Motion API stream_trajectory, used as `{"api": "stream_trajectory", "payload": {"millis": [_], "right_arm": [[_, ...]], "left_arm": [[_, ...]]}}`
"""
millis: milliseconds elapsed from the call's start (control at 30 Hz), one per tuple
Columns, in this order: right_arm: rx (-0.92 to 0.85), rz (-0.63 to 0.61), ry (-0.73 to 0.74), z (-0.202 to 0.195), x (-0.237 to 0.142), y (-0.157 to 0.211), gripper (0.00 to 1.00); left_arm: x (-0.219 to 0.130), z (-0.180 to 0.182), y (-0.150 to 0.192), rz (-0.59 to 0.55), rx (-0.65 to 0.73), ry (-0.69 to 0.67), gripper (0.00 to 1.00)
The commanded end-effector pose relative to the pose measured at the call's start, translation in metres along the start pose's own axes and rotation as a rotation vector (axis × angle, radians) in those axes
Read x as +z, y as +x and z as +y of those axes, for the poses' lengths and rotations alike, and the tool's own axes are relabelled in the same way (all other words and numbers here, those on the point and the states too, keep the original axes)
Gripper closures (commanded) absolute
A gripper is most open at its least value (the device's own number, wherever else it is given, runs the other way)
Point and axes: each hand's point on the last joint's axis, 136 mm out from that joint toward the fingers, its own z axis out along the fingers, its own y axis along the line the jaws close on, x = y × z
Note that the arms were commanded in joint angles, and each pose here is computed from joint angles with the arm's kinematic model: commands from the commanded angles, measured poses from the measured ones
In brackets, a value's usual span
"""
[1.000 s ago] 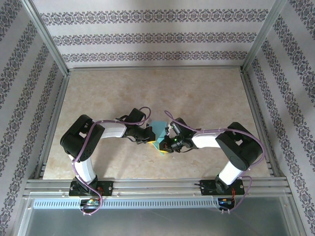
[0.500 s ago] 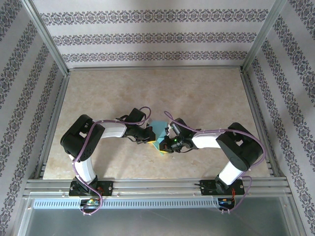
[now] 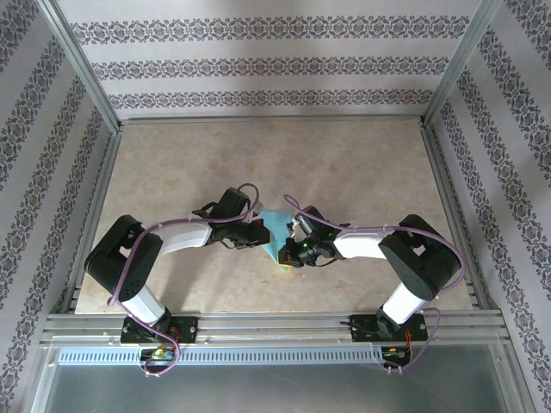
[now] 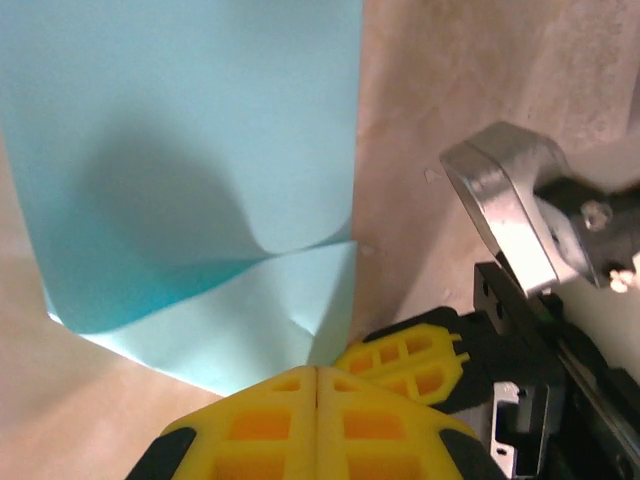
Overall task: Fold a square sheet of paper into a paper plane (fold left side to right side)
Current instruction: Third fold the triangle at the center of the table.
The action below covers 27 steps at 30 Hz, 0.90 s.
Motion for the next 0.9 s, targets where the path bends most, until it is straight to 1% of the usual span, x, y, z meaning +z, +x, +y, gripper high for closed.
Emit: {"api": "stream_trajectory", "payload": {"millis": [0, 133, 433, 533, 733, 867], "right_arm": [[0.064, 0.053, 0.223, -0.053, 0.003, 0.023, 1.00], [0.064, 0.058, 0.248, -0.056, 0.002, 0.024, 1.00], [0.069, 0.065, 0.270, -0.060, 0.001, 0.027, 1.00], [0.067, 0.070, 0.280, -0.061, 0.000, 0.028, 1.00], [0.062, 0.080, 0.315, -0.066, -0.002, 0.031, 1.00], [0.063, 0.085, 0.331, -0.069, -0.003, 0.032, 1.00]], "left_arm": [[0.008, 0.001, 0.017, 0.025, -0.006, 0.021, 0.98], [0.018, -0.002, 0.019, 0.028, -0.014, 0.054, 0.98], [0.031, 0.001, 0.014, 0.020, -0.017, 0.058, 0.99], [0.035, 0.008, 0.014, 0.022, -0.026, 0.027, 0.99], [0.037, 0.031, 0.014, 0.029, -0.047, -0.100, 1.00], [0.037, 0.048, 0.015, 0.032, -0.076, -0.160, 1.00]]}}
